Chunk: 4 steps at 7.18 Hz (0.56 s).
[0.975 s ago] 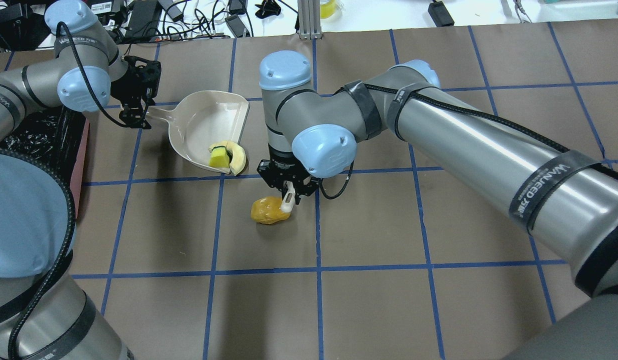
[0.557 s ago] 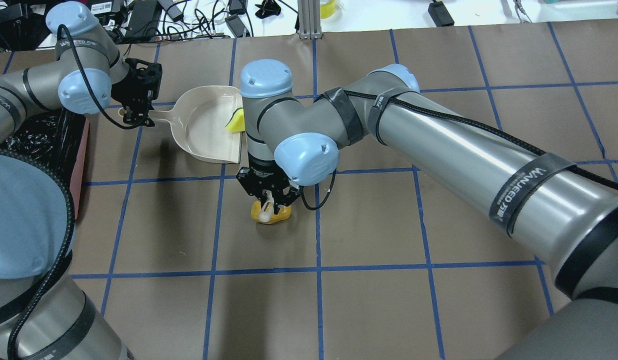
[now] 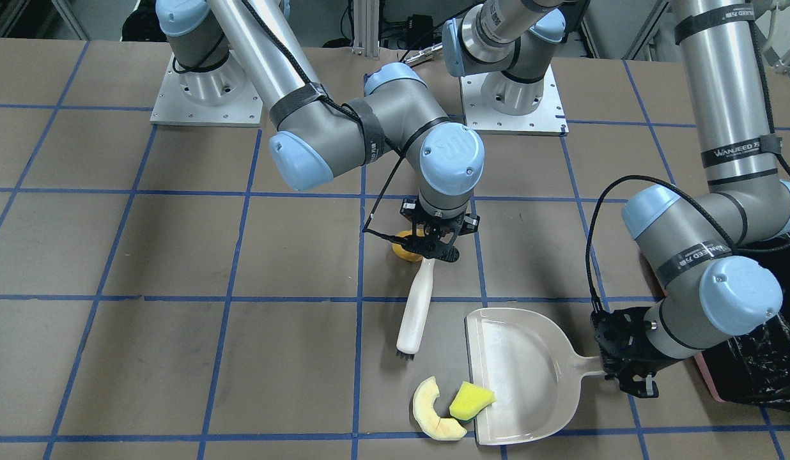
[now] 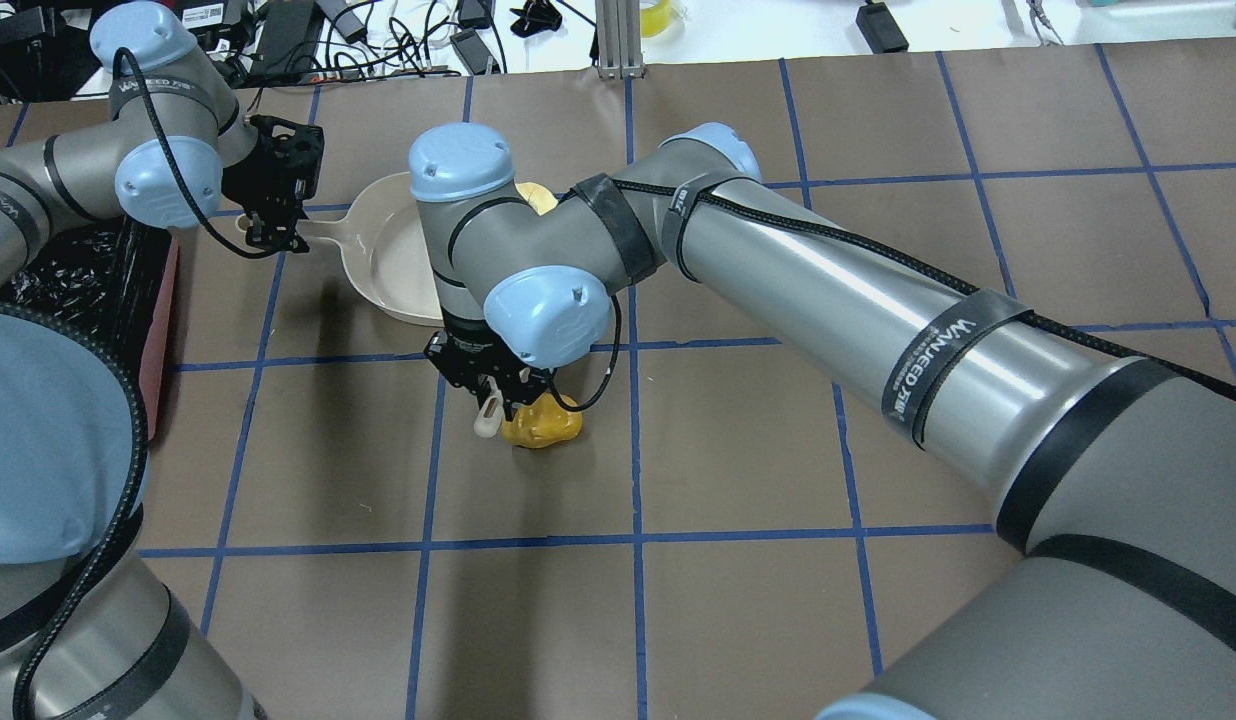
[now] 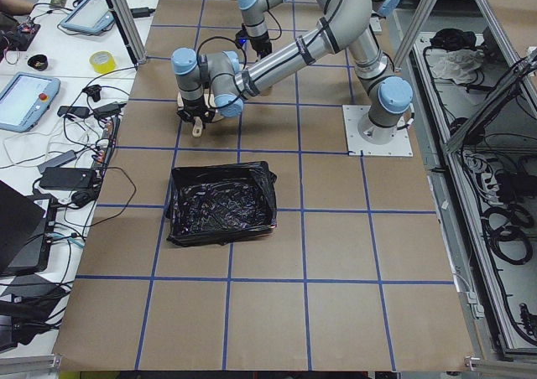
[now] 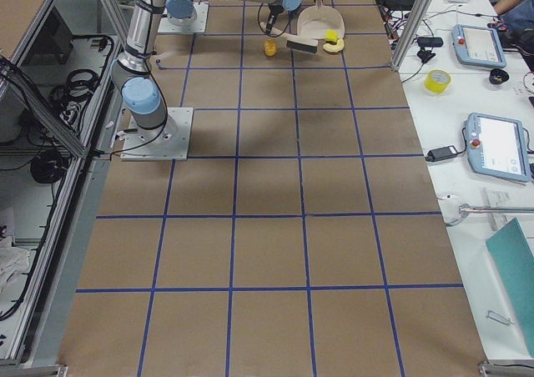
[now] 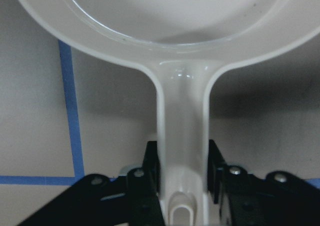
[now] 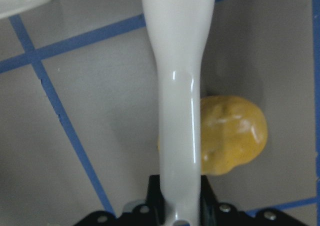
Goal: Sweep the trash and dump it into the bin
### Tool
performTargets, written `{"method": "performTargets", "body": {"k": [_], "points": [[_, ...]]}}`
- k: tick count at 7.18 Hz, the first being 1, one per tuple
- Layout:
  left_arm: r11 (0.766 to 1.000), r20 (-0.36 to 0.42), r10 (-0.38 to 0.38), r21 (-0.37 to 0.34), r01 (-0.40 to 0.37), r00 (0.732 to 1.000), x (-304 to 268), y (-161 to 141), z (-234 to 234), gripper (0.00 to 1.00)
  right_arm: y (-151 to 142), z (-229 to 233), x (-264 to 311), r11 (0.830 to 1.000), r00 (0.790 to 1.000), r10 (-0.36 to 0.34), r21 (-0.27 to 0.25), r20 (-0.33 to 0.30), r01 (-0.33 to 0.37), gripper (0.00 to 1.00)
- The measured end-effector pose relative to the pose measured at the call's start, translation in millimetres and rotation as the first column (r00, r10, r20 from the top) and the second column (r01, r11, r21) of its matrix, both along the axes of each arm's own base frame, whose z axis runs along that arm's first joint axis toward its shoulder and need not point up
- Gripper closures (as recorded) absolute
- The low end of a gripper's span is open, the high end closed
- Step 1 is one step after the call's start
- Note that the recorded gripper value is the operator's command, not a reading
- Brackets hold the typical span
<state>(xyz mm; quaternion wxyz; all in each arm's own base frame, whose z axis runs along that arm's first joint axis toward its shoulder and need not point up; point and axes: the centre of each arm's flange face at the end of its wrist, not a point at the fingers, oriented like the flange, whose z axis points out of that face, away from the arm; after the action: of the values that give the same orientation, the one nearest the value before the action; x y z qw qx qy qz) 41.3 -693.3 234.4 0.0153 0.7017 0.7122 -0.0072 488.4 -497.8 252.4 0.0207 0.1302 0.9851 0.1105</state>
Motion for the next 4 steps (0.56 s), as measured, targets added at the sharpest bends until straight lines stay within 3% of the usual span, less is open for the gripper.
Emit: {"method": "performTargets", "body": {"k": [4], "points": [[1.000,-0.006,0.020,0.000,-0.020,1.000,-5,0,1,0.95,-95,-17,-40,0.977,0.979,0.192,-0.086,-0.064,-0.197,1.00]]}}
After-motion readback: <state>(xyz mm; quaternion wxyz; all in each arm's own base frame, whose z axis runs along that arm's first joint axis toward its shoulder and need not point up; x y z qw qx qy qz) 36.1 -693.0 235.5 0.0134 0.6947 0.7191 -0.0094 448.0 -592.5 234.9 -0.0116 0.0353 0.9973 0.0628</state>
